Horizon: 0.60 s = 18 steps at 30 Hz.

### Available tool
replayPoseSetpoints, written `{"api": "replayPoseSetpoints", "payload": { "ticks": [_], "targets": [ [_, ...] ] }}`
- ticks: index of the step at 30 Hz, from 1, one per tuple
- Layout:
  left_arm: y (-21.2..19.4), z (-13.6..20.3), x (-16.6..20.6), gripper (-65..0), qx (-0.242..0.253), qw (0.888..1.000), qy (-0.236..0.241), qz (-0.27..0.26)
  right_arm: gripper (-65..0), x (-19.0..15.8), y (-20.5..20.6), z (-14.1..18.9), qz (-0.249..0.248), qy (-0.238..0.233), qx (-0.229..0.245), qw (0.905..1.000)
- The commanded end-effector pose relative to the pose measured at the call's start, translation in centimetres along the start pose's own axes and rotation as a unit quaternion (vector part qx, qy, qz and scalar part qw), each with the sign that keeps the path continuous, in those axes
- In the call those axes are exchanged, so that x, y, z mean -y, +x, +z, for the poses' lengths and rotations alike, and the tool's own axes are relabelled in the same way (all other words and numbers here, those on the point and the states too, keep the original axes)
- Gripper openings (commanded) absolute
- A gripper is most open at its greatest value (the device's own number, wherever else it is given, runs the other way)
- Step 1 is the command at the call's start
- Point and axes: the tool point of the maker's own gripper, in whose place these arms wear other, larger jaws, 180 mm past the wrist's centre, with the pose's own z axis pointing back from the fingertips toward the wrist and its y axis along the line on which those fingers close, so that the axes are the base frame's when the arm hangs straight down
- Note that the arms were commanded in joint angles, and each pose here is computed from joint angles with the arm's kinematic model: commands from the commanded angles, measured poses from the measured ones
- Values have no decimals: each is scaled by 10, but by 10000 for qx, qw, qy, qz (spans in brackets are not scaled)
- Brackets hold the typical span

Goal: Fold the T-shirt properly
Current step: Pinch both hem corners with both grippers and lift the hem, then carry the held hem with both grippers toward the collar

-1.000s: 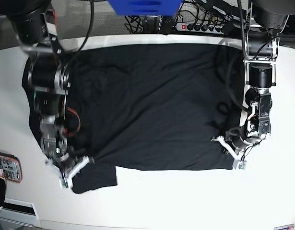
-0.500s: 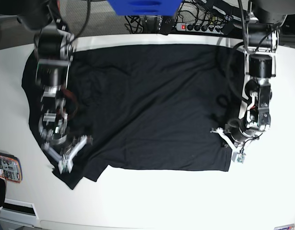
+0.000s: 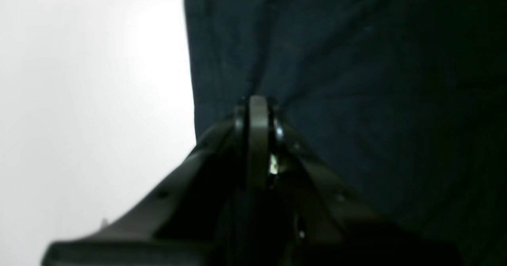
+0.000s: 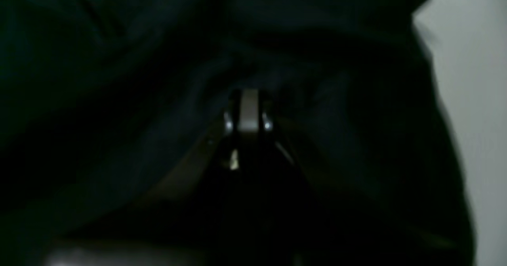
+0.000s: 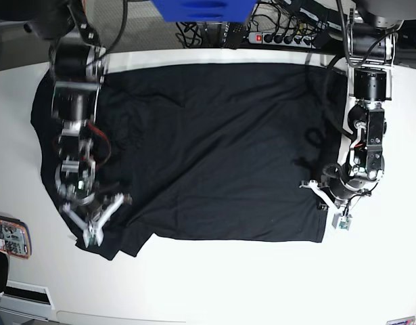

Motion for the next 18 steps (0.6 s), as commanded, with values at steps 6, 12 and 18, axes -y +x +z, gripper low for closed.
{"api": "replayPoseSetpoints", "payload": {
  "ticks": [6, 12, 18],
  "targets": [
    [23, 5, -9, -650, 292, 9995, 70, -60, -478, 15, 37, -15, -145, -19, 37, 9999],
    [24, 5, -9, -650, 299, 9995, 71, -61, -480, 3, 43, -21, 41, 321, -80, 9994],
    [24, 5, -8, -650, 300, 9995, 58, -61, -408, -12, 62, -24, 517, 466, -120, 9975]
  ]
}}
